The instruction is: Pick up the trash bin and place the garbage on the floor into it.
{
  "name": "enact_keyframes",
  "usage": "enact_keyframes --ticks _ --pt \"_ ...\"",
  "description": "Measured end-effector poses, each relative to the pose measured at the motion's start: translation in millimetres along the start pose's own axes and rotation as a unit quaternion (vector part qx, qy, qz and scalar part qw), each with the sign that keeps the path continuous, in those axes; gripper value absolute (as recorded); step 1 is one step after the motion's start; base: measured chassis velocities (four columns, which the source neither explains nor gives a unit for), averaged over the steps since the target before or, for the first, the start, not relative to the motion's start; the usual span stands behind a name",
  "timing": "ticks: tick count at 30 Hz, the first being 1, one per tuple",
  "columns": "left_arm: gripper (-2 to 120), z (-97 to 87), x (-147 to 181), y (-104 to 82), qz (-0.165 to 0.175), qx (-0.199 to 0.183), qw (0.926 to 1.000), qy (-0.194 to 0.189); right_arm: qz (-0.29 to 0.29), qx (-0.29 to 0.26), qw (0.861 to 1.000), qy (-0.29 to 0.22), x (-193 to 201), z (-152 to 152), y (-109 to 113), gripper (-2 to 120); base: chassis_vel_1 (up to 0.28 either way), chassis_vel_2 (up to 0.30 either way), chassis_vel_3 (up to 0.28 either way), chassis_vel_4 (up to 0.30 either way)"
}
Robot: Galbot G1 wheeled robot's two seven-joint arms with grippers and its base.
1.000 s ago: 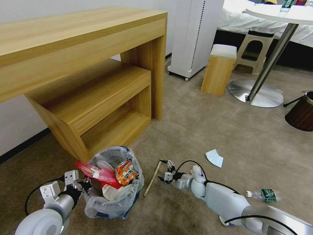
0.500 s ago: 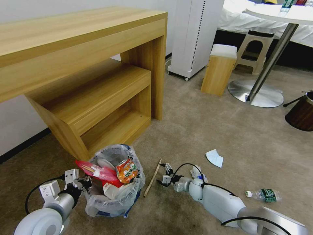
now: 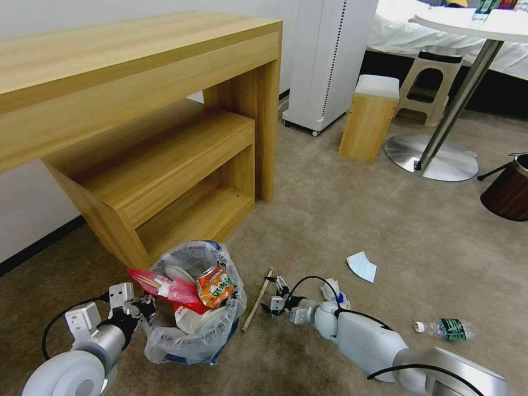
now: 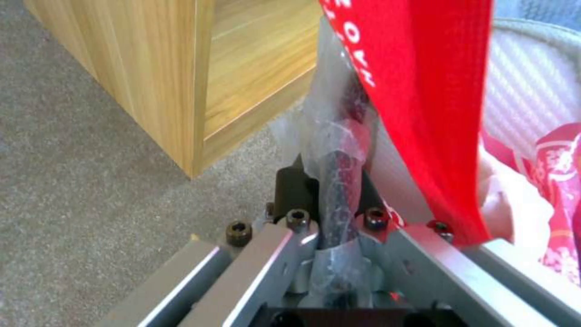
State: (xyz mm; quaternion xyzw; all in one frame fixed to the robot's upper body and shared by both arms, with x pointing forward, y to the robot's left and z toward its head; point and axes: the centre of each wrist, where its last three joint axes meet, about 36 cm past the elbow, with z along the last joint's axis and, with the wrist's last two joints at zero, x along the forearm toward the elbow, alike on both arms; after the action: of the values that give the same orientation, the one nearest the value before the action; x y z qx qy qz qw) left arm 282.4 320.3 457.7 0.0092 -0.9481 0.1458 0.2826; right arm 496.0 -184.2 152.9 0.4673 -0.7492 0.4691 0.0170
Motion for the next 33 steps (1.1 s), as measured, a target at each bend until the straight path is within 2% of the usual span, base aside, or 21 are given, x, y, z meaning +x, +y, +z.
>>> enact_keyframes --ticks 20,33 --pt "0 0.7 0.6 -0.3 0.000 0.003 1.0000 -0.003 0.001 -0.003 1.000 0.001 -3.0 4.6 3.6 99 0.000 0.000 0.000 0.000" --pt "0 1.2 -2.8 1.1 -0.001 0.004 1.0000 -0.004 0.007 0.003 1.000 0.000 -2.0 3.8 -9.2 99 0.000 0.000 0.000 0.000"
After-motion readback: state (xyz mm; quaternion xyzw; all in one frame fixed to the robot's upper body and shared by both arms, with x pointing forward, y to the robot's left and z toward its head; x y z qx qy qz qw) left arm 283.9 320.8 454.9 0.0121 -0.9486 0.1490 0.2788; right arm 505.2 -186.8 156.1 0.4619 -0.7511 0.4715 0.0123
